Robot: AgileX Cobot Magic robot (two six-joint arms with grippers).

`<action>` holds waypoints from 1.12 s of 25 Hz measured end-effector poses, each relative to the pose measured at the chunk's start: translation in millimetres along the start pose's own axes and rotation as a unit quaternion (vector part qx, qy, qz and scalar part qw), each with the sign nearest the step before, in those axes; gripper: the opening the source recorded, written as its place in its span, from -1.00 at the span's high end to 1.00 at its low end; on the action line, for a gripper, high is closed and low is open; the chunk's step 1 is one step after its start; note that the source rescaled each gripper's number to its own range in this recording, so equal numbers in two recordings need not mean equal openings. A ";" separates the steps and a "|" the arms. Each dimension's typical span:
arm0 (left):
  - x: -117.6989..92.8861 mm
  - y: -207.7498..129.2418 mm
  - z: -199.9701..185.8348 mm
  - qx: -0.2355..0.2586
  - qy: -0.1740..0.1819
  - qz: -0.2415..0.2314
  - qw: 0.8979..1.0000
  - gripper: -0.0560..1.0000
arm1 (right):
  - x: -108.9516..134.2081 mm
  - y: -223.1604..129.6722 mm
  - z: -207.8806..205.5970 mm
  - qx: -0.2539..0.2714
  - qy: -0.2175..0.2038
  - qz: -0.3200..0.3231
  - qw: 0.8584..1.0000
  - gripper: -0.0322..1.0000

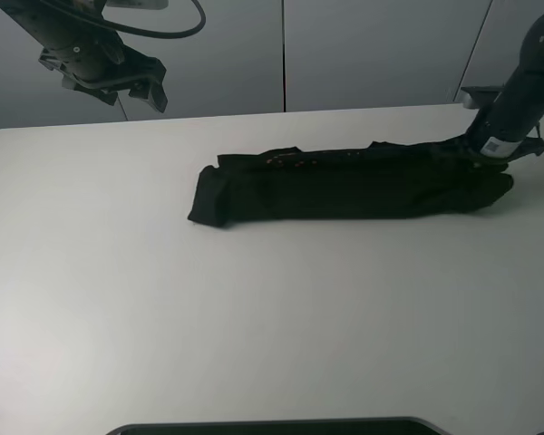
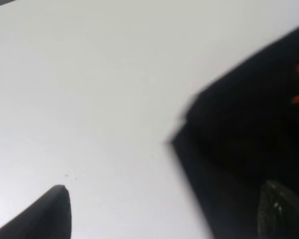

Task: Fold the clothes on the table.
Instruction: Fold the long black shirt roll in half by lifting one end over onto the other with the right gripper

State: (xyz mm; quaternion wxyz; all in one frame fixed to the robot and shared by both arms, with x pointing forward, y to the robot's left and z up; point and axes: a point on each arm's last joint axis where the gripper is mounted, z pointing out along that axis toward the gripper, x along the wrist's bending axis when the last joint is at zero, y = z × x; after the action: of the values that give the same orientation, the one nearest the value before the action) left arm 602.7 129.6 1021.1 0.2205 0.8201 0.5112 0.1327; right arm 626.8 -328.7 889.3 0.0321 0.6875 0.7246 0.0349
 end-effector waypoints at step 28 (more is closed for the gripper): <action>0.0 1.2 0.0 -0.007 0.000 0.000 1.000 -0.99 | 254.2 -8.2 8.5 -0.136 0.301 -0.112 0.937 -0.08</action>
State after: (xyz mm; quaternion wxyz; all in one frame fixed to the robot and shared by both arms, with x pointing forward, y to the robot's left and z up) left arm 603.7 129.2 1021.7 0.2260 0.8185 0.5103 0.1363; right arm 606.0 -75.3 880.4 -0.0908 0.5485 0.7608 0.3348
